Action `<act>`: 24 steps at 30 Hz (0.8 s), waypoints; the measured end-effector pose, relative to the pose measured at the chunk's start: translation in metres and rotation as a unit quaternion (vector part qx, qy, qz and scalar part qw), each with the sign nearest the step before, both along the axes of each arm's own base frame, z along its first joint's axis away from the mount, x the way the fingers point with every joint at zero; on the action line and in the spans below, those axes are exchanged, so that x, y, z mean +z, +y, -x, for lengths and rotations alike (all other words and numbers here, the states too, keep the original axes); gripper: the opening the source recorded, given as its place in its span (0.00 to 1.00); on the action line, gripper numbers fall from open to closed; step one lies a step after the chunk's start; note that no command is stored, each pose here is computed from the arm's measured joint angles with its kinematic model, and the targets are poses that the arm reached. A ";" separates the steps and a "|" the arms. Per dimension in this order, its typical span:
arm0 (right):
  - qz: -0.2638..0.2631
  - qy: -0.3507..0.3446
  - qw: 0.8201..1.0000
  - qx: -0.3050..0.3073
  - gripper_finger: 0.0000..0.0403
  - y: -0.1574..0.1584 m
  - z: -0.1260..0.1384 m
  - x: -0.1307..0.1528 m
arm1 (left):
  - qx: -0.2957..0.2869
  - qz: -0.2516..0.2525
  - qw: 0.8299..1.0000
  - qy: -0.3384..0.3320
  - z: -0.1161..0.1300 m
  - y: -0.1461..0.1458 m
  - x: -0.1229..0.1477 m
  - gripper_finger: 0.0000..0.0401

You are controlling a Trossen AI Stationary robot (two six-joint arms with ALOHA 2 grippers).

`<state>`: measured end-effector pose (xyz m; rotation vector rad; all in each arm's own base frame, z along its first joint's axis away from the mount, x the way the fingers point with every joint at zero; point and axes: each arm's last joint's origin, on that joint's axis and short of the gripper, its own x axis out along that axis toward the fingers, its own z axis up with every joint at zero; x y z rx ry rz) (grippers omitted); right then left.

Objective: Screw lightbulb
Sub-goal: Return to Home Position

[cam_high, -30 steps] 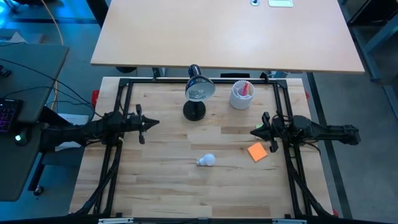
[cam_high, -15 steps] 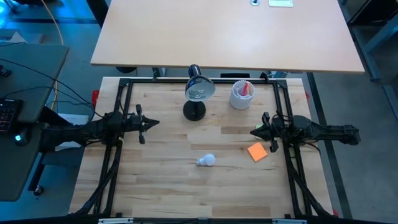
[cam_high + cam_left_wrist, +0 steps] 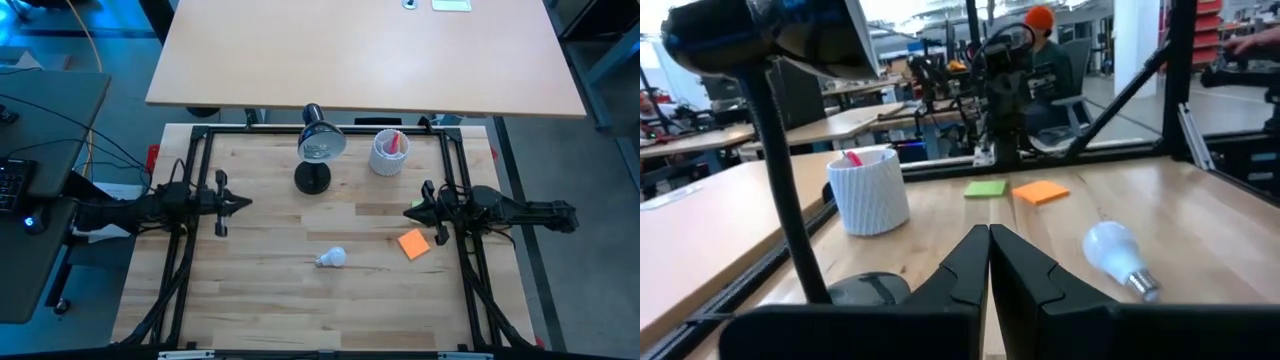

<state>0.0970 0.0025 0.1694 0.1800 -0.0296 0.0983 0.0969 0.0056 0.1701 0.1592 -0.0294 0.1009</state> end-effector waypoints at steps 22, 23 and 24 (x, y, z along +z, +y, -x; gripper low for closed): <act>0.122 -0.003 0.992 -0.025 0.02 -0.001 -0.001 -0.001 | -0.002 -0.058 0.998 0.010 0.000 -0.001 -0.001 0.02; 0.132 -0.004 0.991 -0.025 0.02 -0.001 -0.001 -0.001 | -0.002 -0.066 0.998 0.012 0.000 -0.001 -0.001 0.02; 0.136 -0.003 0.990 -0.026 0.02 -0.001 -0.001 -0.001 | -0.002 -0.069 0.998 0.013 0.000 -0.001 -0.001 0.02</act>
